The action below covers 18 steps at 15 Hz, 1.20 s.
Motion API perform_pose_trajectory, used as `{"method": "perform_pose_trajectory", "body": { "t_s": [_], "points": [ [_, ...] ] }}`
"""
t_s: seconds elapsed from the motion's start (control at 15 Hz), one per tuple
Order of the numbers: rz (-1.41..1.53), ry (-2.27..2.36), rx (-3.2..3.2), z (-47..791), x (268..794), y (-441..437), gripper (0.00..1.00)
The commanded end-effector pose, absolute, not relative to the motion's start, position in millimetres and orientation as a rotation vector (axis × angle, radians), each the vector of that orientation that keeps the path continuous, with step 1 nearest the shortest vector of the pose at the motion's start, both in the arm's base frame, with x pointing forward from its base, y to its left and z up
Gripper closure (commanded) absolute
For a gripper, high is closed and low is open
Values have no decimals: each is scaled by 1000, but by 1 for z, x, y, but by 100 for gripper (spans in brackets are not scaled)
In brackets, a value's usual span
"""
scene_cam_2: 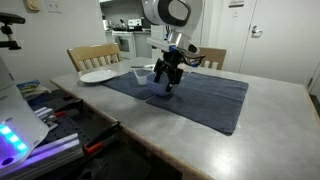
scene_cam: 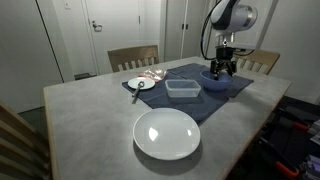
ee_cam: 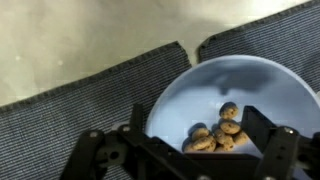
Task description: Pour the things in the bowl in the lunch box
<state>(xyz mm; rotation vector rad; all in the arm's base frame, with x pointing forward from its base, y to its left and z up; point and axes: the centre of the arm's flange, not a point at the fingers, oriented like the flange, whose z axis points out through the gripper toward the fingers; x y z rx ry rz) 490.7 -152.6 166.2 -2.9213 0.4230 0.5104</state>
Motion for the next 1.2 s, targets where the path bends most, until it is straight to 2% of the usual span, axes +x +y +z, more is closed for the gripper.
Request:
{"method": "perform_pose_trajectory", "body": {
  "t_s": [0.0, 0.13, 0.2, 0.27, 0.93, 1.13],
  "points": [
    [473, 445, -2921, 153, 501, -160, 0],
    [463, 456, -2926, 150, 503, -163, 0],
    [458, 461, -2928, 148, 504, -164, 9],
    [451, 465, -2930, 147, 504, -166, 27],
    [416, 515, -2927, 150, 501, -182, 98],
    [398, 519, -2933, 157, 503, -182, 96]
  ]
}}
